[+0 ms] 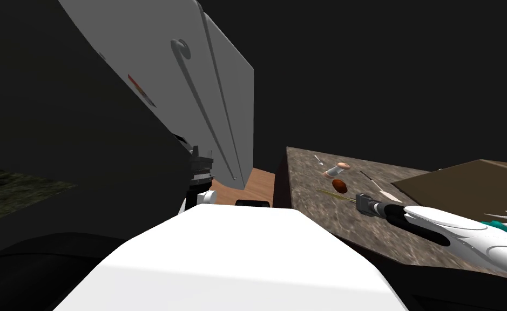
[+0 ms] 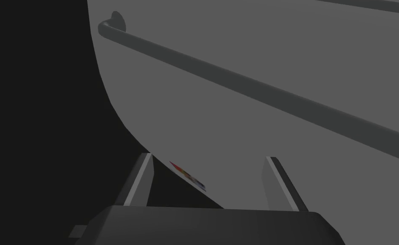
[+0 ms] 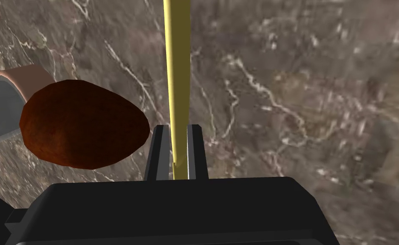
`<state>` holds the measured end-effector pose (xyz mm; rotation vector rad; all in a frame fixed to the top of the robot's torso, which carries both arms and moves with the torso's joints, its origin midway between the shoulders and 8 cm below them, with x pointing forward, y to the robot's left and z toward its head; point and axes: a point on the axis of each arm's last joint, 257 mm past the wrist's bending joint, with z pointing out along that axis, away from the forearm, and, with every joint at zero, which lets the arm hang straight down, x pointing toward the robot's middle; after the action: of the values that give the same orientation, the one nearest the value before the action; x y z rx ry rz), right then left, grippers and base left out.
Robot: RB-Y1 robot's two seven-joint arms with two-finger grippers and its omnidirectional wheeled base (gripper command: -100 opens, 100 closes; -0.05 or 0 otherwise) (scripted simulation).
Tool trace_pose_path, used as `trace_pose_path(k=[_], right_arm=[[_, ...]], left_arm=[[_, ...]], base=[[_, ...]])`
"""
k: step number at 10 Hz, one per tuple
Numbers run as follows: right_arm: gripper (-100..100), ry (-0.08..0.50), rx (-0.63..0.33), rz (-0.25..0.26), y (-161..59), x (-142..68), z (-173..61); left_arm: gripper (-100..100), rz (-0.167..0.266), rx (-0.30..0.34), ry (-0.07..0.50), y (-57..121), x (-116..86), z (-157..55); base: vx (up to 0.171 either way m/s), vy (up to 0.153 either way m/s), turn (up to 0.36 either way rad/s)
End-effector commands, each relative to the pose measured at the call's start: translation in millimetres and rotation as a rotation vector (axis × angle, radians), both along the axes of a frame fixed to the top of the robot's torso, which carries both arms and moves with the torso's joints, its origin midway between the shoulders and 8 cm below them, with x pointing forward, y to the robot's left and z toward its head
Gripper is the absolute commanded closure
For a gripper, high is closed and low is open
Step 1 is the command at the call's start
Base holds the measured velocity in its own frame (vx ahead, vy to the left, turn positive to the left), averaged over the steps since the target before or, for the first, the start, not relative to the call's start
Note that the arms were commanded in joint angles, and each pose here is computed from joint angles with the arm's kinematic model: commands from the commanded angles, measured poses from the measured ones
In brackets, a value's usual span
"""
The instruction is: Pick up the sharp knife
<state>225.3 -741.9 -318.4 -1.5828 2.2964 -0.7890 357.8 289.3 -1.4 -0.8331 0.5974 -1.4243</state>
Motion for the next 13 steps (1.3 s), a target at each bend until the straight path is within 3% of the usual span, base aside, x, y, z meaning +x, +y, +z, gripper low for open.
trace_pose_path(k=[1,2,11,12,13], right_arm=[[0,0.0,0.0,0.0,0.0,0.0,0.0],[100,0.001,0.003,-0.019,-9.2,-8.0,3.2],[100,0.001,0.003,-0.113,-54.9,-58.0,21.0],[100,0.001,0.001,-0.107,-52.0,-53.0,20.1],[0,0.002,0.002,-0.106,-52.2,-53.7,20.4]], left_arm=[[0,0.0,0.0,0.0,0.0,0.0,0.0],[0,0.0,0.0,0.0,0.0,0.0,0.0],[0,0.0,0.0,0.0,0.0,0.0,0.0],[0,0.0,0.0,0.0,0.0,0.0,0.0],[0,0.0,0.0,0.0,0.0,0.0,0.0]], base=[[0.0,0.0,0.0],[-0.032,0.02,0.186],[-0.039,0.043,0.106],[-0.017,0.013,0.018],[0.0,0.0,0.0]])
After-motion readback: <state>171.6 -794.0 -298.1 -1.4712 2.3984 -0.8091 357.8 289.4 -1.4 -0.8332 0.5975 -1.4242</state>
